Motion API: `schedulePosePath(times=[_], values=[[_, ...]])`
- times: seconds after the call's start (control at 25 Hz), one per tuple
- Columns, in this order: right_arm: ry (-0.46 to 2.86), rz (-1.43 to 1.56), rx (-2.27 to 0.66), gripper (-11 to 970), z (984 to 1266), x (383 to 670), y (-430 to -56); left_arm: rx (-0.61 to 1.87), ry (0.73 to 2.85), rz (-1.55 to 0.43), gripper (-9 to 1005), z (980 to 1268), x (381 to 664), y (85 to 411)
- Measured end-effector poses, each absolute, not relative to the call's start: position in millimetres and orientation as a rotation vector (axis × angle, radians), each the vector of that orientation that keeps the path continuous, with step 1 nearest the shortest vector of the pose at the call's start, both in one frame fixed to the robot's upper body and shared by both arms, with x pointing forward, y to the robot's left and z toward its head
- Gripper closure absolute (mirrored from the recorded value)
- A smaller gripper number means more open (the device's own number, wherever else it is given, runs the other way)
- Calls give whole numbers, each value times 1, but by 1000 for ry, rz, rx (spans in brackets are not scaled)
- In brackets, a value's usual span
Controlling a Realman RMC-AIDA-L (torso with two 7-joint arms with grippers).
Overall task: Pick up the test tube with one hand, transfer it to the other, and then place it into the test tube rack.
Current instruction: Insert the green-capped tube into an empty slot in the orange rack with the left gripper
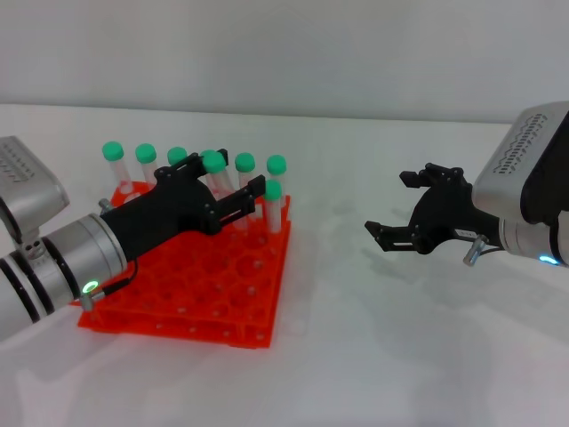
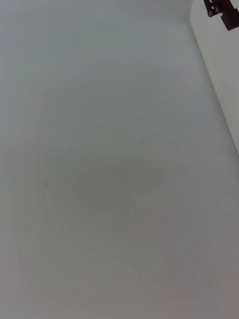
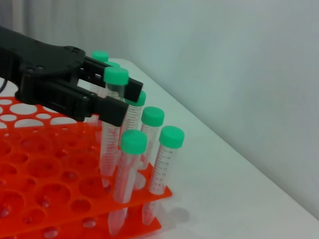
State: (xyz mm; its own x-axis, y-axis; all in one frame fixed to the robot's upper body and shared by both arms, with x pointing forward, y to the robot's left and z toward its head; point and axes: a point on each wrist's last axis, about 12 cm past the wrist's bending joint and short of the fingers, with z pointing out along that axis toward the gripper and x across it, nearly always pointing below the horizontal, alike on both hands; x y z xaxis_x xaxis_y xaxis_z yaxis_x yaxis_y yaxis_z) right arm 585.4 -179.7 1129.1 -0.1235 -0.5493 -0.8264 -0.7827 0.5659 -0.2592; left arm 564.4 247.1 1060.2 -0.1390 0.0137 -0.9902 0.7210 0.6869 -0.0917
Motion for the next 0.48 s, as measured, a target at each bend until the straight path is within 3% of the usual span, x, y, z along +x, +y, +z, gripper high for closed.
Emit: schedulePosePath(times=[0.16,0.48], values=[[1800,296,-1099,89,1129,585,-178,601,1620,-682,223,1059,563,249],[1797,309,-1094,89,1129,584,-177,626,1624,-675,151,1062,570,245]])
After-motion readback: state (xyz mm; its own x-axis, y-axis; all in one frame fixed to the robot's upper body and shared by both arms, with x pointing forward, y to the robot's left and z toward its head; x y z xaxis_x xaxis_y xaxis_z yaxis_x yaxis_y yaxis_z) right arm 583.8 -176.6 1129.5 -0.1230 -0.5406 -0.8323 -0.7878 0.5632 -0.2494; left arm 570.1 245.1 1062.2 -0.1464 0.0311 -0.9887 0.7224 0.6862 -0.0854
